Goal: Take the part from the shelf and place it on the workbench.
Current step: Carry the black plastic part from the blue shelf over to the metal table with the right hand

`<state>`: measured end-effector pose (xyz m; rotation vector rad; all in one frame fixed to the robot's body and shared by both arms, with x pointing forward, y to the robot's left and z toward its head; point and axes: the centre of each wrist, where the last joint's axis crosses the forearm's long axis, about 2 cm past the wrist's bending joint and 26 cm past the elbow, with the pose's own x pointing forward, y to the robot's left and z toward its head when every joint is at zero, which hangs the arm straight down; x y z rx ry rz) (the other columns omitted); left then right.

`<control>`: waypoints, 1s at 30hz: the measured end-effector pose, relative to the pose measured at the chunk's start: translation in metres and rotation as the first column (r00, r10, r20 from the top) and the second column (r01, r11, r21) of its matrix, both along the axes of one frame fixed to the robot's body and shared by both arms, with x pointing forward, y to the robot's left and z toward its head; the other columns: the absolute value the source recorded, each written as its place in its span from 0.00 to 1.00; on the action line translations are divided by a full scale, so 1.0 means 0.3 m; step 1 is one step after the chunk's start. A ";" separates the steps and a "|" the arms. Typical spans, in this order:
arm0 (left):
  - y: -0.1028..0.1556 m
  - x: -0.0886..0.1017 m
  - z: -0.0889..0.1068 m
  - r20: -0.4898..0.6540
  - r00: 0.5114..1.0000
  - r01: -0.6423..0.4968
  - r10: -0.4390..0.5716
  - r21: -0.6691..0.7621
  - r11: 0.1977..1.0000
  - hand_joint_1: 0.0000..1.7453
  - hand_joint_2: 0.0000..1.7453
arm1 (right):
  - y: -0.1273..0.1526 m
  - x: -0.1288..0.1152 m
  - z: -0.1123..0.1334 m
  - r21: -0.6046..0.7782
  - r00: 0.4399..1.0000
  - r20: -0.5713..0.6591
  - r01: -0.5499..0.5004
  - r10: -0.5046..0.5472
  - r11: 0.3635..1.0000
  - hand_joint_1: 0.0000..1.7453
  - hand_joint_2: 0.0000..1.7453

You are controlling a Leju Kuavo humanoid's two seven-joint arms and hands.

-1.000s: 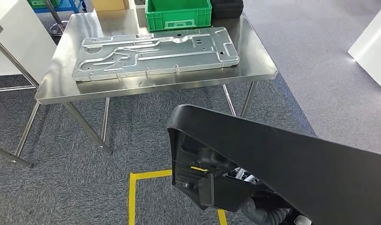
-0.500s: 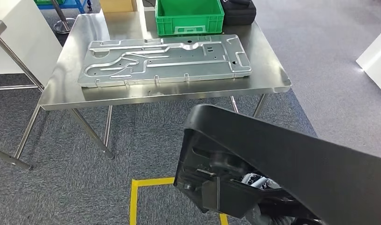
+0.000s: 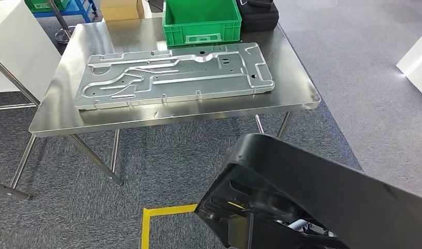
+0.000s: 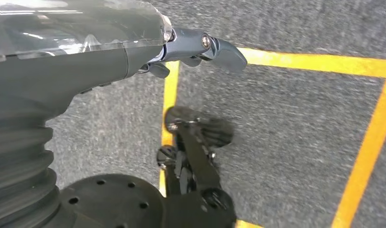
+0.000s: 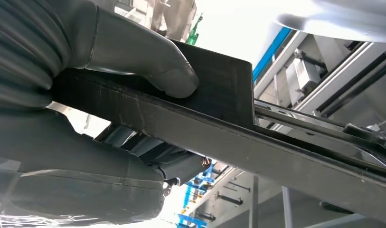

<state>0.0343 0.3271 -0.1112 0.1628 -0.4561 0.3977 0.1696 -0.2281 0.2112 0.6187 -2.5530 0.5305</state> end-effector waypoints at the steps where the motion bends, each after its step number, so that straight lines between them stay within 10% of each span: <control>1: 0.000 0.001 0.000 0.001 1.000 0.001 -0.001 0.000 1.000 0.00 1.00 | 0.001 -0.001 0.001 0.001 1.000 0.001 0.001 -0.001 1.000 1.00 1.00; 30: 0.034 0.020 0.005 0.019 0.999 0.036 -0.036 0.012 0.999 0.00 1.00 | -0.002 0.053 0.060 -0.011 0.995 0.082 -0.053 0.054 0.999 1.00 1.00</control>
